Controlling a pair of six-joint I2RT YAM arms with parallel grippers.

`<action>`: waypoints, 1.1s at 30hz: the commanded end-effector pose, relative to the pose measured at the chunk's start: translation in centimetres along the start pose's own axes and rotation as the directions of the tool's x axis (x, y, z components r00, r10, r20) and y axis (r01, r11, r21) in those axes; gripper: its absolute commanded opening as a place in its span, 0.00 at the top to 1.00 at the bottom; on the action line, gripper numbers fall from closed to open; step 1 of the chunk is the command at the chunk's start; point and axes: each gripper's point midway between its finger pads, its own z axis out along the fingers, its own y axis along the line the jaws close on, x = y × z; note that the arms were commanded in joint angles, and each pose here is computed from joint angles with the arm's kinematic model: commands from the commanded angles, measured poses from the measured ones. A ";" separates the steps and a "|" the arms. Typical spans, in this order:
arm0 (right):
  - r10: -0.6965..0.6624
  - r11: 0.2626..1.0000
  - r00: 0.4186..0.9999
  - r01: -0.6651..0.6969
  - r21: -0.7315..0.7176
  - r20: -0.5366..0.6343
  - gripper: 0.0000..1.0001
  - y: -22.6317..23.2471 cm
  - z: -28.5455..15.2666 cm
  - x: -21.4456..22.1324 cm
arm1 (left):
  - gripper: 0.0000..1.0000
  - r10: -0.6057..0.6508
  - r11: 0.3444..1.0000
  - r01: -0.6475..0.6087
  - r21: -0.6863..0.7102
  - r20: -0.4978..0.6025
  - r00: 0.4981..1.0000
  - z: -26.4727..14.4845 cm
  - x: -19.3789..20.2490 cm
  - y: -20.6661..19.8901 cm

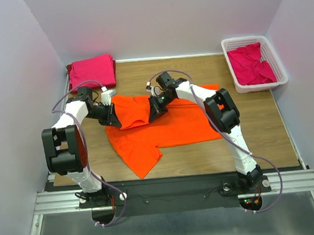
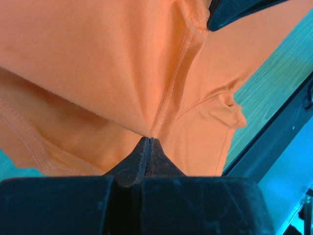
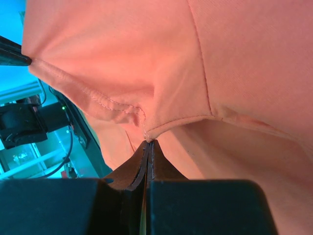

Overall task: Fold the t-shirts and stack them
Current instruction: Fold the tshirt

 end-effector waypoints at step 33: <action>-0.244 0.739 0.963 0.110 0.665 0.111 0.60 -16.5 -21.8 -2.4 | 0.48 0.026 0.959 0.056 -0.278 0.283 0.959 -1.5 -17.0 15.2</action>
